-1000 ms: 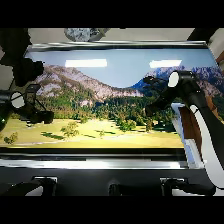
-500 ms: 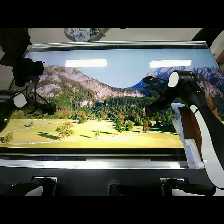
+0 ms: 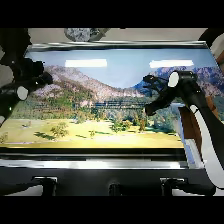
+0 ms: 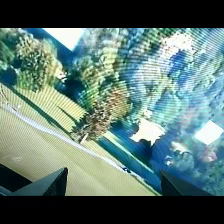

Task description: Fold the shirts.

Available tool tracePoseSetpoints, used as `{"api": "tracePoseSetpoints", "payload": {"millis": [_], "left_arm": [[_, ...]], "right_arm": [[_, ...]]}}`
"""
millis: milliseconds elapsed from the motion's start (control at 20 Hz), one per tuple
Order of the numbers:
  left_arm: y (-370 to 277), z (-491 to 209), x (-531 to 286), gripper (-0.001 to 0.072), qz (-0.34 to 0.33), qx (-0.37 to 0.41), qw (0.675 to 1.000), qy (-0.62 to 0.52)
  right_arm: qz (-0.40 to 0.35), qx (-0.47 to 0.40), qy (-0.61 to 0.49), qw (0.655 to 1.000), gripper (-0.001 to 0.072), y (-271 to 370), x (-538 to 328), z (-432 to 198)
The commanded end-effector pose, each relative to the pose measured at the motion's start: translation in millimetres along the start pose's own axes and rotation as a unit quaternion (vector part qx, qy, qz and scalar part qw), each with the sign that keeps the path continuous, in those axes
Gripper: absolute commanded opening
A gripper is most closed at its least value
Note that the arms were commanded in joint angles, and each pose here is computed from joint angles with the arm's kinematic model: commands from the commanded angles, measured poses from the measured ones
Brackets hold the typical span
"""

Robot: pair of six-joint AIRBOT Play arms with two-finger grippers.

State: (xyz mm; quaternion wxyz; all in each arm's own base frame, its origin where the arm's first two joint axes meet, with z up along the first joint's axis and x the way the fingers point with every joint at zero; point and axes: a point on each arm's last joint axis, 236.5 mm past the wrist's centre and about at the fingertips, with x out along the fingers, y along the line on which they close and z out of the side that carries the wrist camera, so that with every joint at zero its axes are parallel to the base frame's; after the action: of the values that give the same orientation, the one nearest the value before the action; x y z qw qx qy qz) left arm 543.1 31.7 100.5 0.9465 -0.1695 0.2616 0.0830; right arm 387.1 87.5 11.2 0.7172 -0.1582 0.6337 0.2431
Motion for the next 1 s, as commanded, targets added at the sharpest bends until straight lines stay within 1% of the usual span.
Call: {"api": "tracePoseSetpoints", "payload": {"millis": [0, 100, 150, 250, 350, 450, 500, 700, 800, 950], "left_arm": [[58, 80, 52, 0.0720, -0.005, -0.249, 0.964, -0.095], [103, 110, 85, 0.0720, -0.018, -0.374, 0.920, -0.115], [126, 120, 98, 0.0720, -0.023, -0.415, 0.901, -0.126], [165, 122, 118, 0.0720, -0.019, -0.460, 0.877, -0.136], [208, 99, 140, 0.0720, -0.003, -0.513, 0.849, -0.128], [240, 57, 161, 0.0720, 0.011, -0.586, 0.805, -0.086], [249, 41, 169, 0.0720, 0.012, -0.611, 0.788, -0.072], [264, 22, 194, 0.0720, -0.012, -0.645, 0.759, -0.091], [259, 25, 204, 0.0720, -0.032, -0.638, 0.763, -0.094], [241, 45, 214, 0.0720, -0.063, -0.611, 0.781, -0.111]], "right_arm": [[-0.005, 0.002, -0.011, 1.000, 0.0692, -2, 0, 5], [-0.007, 0.020, -0.020, 1.000, 0.0692, -3, 0, 9], [-0.008, 0.023, -0.023, 0.999, 0.0692, -4, 0, 11], [-0.009, 0.023, -0.023, 0.999, 0.0692, -4, 0, 11], [-0.006, 0.024, -0.025, 0.999, 0.0692, -3, 0, 12], [-0.002, 0.031, -0.031, 0.999, 0.0692, -1, 0, 15], [-0.002, 0.039, -0.036, 0.999, 0.0692, -2, 0, 17], [0.002, 0.044, -0.051, 0.998, 0.0692, 0, -1, 24], [0.002, 0.044, -0.051, 0.998, 0.0692, 0, -1, 24], [0.003, 0.044, -0.050, 0.998, 0.0692, 0, -1, 24]]}}
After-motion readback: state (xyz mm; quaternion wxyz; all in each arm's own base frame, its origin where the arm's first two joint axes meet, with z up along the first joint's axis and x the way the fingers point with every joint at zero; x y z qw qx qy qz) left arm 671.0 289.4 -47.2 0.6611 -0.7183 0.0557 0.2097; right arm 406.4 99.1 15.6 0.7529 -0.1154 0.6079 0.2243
